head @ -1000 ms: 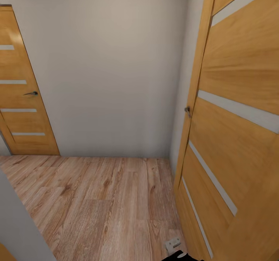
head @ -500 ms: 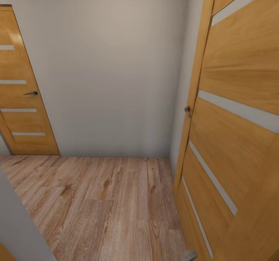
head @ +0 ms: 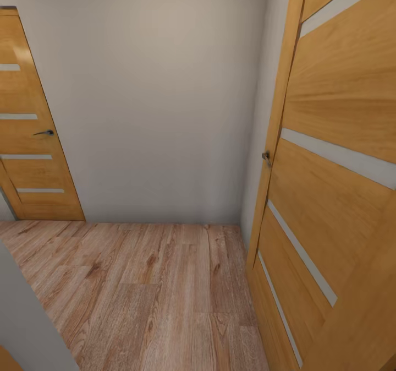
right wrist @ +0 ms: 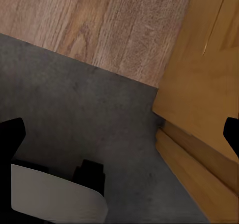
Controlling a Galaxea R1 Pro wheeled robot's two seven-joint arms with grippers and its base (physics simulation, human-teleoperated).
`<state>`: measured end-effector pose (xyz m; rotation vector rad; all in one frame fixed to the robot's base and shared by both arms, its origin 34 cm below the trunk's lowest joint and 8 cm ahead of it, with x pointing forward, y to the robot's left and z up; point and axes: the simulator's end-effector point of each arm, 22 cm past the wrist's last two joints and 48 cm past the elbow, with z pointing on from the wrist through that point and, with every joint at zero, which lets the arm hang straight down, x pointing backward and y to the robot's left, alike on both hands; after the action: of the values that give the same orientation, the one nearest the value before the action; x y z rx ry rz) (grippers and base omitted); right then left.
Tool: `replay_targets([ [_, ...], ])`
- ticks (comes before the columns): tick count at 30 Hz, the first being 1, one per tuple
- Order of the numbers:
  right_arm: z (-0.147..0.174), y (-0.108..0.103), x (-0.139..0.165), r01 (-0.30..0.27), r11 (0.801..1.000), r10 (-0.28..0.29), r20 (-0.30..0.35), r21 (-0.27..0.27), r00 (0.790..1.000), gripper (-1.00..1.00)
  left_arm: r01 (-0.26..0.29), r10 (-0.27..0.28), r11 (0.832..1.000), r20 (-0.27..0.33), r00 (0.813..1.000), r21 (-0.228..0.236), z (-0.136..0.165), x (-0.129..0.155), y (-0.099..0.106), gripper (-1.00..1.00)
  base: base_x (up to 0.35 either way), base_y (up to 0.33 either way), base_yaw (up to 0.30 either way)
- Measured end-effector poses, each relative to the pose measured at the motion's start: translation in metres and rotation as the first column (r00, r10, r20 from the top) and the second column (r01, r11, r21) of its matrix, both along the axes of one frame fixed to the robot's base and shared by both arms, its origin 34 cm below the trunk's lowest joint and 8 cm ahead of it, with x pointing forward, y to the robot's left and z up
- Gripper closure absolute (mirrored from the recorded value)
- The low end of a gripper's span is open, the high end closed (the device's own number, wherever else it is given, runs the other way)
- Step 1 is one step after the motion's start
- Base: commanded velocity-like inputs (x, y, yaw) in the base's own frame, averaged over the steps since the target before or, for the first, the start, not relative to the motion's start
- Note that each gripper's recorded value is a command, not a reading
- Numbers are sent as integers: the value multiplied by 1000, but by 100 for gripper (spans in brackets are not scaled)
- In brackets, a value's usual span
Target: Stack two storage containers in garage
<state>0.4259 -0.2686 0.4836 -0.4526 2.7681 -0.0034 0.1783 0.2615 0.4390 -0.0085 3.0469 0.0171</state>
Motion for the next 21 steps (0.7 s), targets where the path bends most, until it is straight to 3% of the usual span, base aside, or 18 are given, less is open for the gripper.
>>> replay_targets([
  [5,-9,-6,-27,1,1000,-1,-34,-5,999,-100,0,0,1000,0,1000,0,0,0,0,-100,0,0,0],
  [9,-19,-25,-65,8,1000,-9,-49,-17,999,-100,1,-1,1000,0,1000,0,0,0,0,-100,0,0,0],
  [21,-31,-30,-125,12,1000,-15,-120,-21,993,-100,0,0,1000,0,1000,0,0,0,0,-100,0,0,0],
])
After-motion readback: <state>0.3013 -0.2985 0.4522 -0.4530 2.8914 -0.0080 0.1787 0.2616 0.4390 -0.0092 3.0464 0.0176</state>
